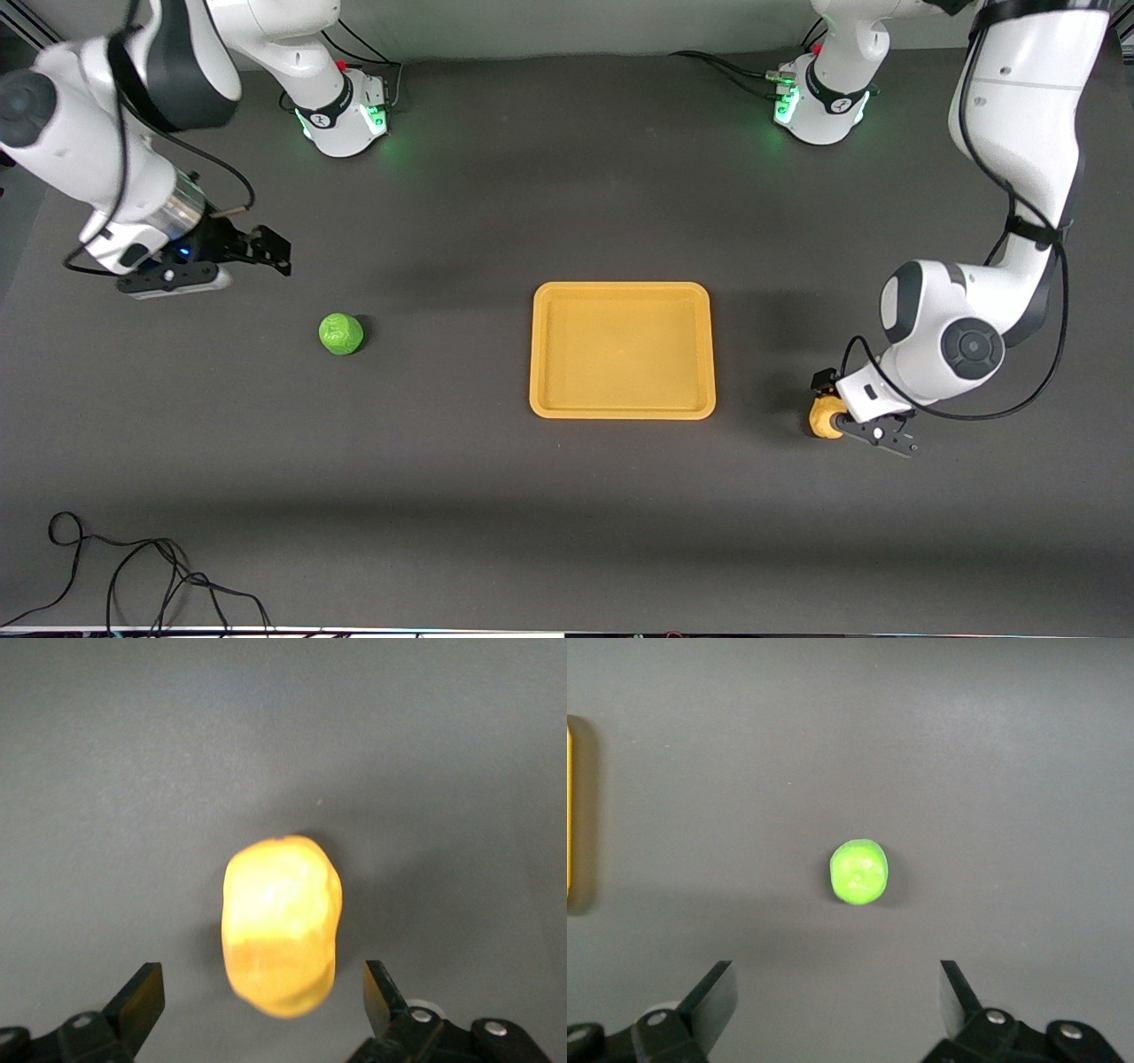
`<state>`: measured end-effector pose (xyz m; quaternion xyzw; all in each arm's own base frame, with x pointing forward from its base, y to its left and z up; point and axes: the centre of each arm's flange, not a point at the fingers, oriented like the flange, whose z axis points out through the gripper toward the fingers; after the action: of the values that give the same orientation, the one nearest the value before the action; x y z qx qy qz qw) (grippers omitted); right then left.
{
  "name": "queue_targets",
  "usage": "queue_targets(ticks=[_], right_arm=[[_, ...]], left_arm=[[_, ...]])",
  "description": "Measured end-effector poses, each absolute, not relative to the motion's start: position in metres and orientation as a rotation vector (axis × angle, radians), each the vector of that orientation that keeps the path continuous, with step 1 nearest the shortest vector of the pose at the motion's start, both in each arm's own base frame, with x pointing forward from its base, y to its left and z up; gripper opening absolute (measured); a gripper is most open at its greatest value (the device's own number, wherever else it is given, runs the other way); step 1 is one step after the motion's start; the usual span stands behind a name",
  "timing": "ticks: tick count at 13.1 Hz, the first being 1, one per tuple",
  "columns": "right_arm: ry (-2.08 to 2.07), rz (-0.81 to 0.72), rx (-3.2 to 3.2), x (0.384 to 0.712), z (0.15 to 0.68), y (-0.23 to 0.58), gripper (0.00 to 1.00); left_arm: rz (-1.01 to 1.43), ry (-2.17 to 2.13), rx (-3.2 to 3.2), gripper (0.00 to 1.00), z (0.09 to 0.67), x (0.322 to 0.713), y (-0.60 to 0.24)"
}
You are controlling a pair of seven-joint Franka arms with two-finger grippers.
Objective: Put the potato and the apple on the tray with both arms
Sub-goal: 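Lower the left gripper onto the potato while the right gripper reaches the apple, then close the left gripper on the potato while the right gripper grasps the apple, then carry the potato onto the tray with the left gripper while the right lifts apple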
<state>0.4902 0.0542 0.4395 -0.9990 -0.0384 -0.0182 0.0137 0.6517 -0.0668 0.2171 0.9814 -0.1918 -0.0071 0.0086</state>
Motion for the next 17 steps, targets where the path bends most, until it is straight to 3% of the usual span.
queue_targets(ticks=[4, 5, 7, 11, 15, 17], right_arm=[[-0.110, -0.139, -3.111, 0.486, 0.350, 0.052, 1.00], [-0.108, -0.146, -3.113, 0.488, 0.327, 0.053, 1.00], [-0.106, -0.152, -3.116, 0.494, 0.284, 0.053, 1.00], [-0.105, -0.107, -3.125, 0.495, 0.216, 0.053, 1.00], [-0.107, -0.060, -3.129, 0.492, 0.197, 0.053, 1.00], [-0.107, -0.067, -3.129, 0.494, 0.198, 0.053, 0.81]], left_arm=[[-0.094, -0.608, 3.050, 0.93, 0.179, 0.650, -0.073], [-0.095, -0.608, 3.049, 0.84, 0.177, 0.652, -0.073], [-0.080, -0.607, 3.049, 0.58, 0.187, 0.659, -0.075], [-0.092, -0.493, 3.072, 0.56, 0.240, 0.683, -0.125], [-0.080, -0.237, 2.989, 0.56, 0.267, 0.672, -0.226], [-0.155, -0.124, 2.995, 0.56, 0.267, 0.650, -0.277]])
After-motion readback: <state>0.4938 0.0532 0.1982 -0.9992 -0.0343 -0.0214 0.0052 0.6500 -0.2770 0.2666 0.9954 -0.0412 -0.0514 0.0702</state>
